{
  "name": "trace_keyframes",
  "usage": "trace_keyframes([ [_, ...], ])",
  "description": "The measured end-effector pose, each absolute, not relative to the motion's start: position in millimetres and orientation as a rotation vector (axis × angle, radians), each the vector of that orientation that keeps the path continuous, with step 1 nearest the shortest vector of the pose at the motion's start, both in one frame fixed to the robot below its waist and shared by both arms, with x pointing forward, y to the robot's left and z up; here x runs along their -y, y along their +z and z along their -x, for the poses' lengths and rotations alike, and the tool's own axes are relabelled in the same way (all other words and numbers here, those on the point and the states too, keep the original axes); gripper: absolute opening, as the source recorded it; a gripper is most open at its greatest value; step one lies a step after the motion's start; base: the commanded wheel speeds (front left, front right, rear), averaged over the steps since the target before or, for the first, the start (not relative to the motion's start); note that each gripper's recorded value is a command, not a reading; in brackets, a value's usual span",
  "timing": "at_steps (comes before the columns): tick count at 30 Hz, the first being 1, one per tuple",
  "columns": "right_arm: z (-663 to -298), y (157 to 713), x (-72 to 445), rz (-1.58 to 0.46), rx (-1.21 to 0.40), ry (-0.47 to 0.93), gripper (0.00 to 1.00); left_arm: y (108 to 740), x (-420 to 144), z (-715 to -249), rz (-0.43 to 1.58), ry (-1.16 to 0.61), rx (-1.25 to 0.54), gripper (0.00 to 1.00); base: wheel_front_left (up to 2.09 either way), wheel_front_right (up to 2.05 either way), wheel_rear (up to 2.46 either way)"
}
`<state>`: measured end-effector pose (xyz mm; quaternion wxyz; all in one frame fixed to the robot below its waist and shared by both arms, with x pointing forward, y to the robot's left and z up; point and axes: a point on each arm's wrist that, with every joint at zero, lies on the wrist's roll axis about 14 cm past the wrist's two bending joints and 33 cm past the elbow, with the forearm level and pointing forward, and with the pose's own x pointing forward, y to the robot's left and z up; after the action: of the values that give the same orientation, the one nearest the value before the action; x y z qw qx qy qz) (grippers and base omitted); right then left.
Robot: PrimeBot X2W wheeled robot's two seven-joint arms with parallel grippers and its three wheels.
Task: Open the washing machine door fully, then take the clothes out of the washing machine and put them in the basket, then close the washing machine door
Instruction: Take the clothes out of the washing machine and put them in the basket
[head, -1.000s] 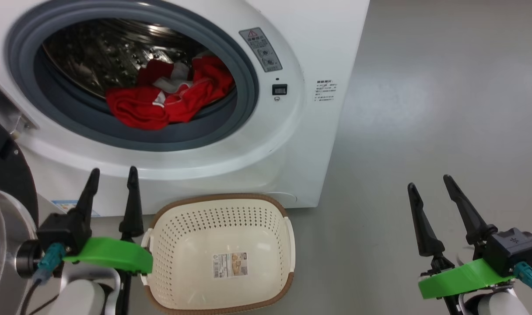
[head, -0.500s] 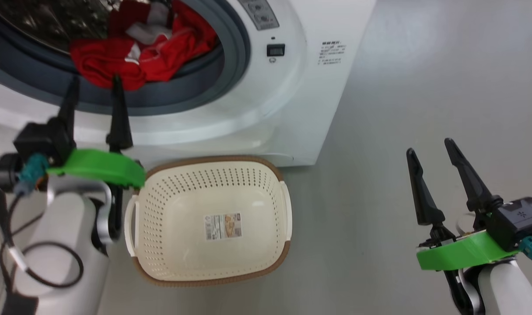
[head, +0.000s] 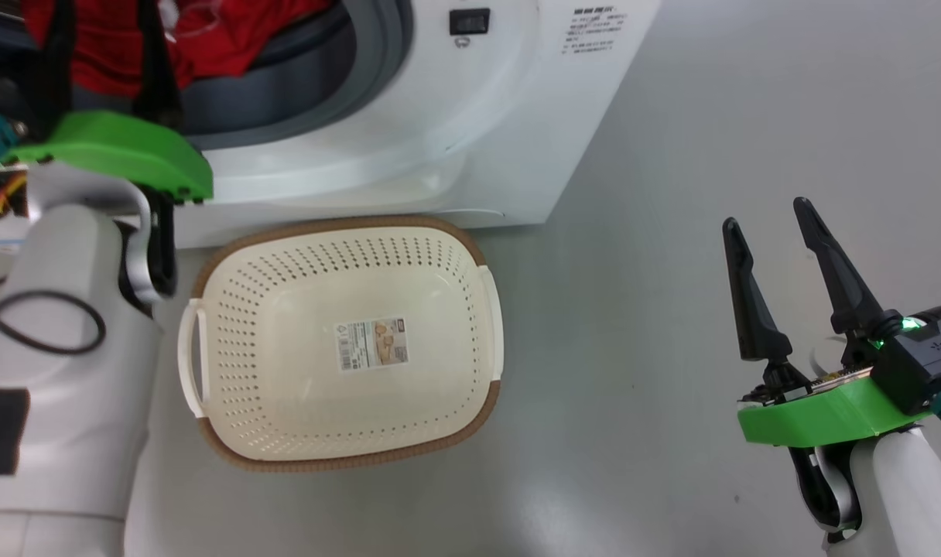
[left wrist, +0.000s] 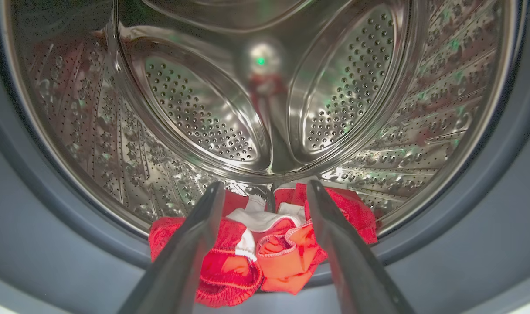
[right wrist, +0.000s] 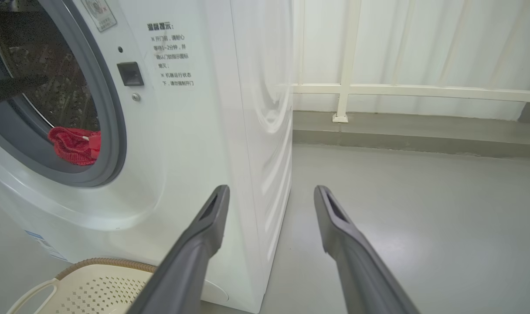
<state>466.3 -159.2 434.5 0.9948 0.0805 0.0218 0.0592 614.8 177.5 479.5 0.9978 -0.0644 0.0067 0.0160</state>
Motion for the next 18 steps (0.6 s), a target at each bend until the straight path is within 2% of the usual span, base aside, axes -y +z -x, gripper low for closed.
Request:
trace_keyframes([
  [9, -468, 414, 173, -0.144, -0.091, 0.089, 1.0, 442, -176, -650, 0.092, 0.043, -0.147, 1.0, 0.0, 0.0, 0.0],
  [18, -466, 411, 178, -0.16, -0.102, 0.071, 1.0, 399, -183, -654, -0.018, 0.097, -0.375, 1.0, 0.0, 0.0, 0.0],
])
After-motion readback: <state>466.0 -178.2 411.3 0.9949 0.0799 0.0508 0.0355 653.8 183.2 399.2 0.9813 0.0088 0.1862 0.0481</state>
